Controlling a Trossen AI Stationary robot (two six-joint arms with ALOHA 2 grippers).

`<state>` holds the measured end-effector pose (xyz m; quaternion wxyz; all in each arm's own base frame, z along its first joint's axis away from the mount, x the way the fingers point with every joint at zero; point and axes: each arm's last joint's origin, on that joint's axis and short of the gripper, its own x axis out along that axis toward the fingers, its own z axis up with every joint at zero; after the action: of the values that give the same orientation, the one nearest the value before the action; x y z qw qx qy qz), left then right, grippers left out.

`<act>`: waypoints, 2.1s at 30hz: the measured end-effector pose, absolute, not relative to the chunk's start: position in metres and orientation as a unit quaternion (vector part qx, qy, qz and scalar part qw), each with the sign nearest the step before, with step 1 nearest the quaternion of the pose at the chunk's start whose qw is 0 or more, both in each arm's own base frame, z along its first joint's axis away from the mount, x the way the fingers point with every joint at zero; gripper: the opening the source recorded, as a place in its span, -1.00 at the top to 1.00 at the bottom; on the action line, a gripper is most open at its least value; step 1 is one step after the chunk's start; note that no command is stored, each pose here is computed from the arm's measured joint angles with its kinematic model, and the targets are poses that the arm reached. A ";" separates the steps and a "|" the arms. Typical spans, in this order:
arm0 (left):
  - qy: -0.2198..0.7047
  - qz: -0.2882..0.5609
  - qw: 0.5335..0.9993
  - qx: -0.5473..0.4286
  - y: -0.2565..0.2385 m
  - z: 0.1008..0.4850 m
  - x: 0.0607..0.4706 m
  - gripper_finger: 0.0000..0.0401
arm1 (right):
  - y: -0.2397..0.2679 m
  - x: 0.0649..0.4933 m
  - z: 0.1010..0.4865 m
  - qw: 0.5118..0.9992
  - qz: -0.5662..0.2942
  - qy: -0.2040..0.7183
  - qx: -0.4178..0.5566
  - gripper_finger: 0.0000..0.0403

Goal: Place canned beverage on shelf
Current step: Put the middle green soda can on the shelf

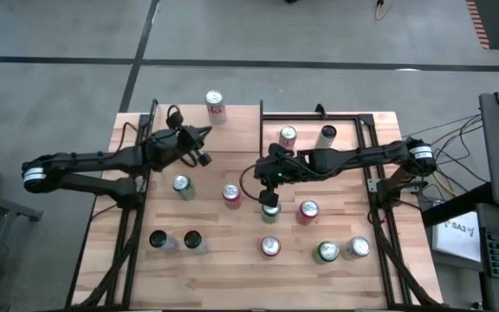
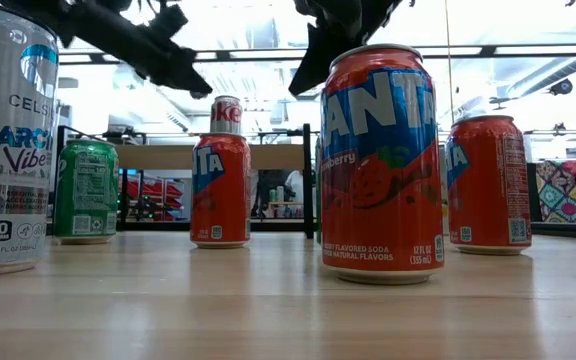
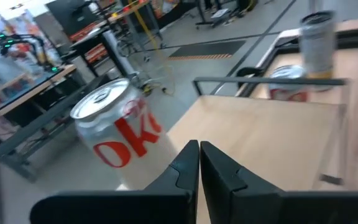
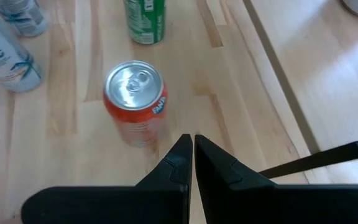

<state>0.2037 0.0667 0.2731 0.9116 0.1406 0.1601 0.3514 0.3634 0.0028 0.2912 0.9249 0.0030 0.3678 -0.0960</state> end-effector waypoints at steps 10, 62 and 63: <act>0.108 0.258 0.951 0.129 0.021 0.287 0.197 1.00 | 0.020 0.366 0.295 0.936 -0.075 0.345 0.000 0.95; 0.091 0.016 0.995 0.022 -0.082 0.263 0.221 1.00 | 0.159 0.318 0.285 0.924 -0.024 0.379 -0.032 0.95; 0.093 0.016 0.995 0.023 -0.082 0.261 0.222 1.00 | 0.161 0.317 0.281 0.926 -0.032 0.373 -0.039 0.95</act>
<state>0.2220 -0.0823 0.2614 0.9953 0.0232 0.0932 0.0160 0.3170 0.1609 0.2808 0.9263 -0.0387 0.3734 -0.0325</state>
